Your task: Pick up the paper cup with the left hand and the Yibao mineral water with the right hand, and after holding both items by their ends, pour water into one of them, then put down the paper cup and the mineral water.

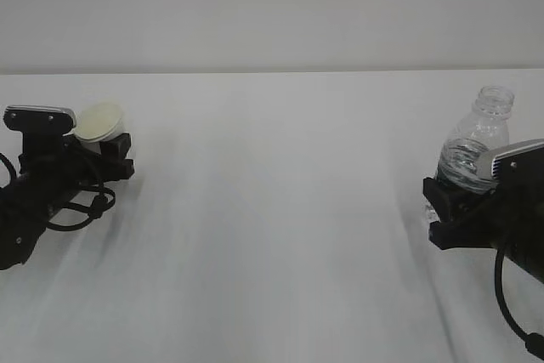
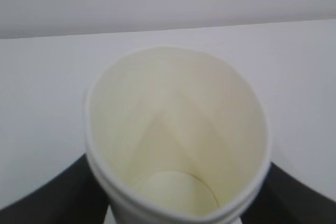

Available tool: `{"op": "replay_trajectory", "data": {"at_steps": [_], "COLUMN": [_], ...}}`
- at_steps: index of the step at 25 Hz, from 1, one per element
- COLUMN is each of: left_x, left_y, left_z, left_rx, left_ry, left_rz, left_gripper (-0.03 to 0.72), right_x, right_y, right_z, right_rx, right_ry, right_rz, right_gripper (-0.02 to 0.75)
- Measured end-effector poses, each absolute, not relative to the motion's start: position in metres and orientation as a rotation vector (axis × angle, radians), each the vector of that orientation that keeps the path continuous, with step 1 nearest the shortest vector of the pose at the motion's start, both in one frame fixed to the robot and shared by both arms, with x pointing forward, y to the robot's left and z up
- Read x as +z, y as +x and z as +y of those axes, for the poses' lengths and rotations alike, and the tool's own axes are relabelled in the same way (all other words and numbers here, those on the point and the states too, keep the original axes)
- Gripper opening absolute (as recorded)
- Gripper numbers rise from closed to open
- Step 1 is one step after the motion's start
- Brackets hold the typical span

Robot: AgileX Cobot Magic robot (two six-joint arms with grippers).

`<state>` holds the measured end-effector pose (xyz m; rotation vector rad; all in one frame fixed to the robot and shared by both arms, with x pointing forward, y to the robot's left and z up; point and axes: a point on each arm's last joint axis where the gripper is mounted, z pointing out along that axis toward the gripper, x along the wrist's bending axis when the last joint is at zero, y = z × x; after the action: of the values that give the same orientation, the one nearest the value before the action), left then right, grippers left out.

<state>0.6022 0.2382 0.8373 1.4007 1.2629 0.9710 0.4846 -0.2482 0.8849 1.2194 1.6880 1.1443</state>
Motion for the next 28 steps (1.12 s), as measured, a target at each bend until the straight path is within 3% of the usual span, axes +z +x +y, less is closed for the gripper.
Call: {"op": "replay_trajectory", "data": {"at_steps": [28], "left_x": [0.847], "left_y": [0.597], "left_z": [0.213], "left_rx": [0.781], "left_ry": [1.518], "left_rz": [1.016], "left_gripper": [0.445], "right_x": [0.885], "right_y": [0.485], "right_z": [-0.248], "right_rx": [1.145], "right_ry": [1.221], "right_rz": [1.687], "right_gripper": [0.414]}}
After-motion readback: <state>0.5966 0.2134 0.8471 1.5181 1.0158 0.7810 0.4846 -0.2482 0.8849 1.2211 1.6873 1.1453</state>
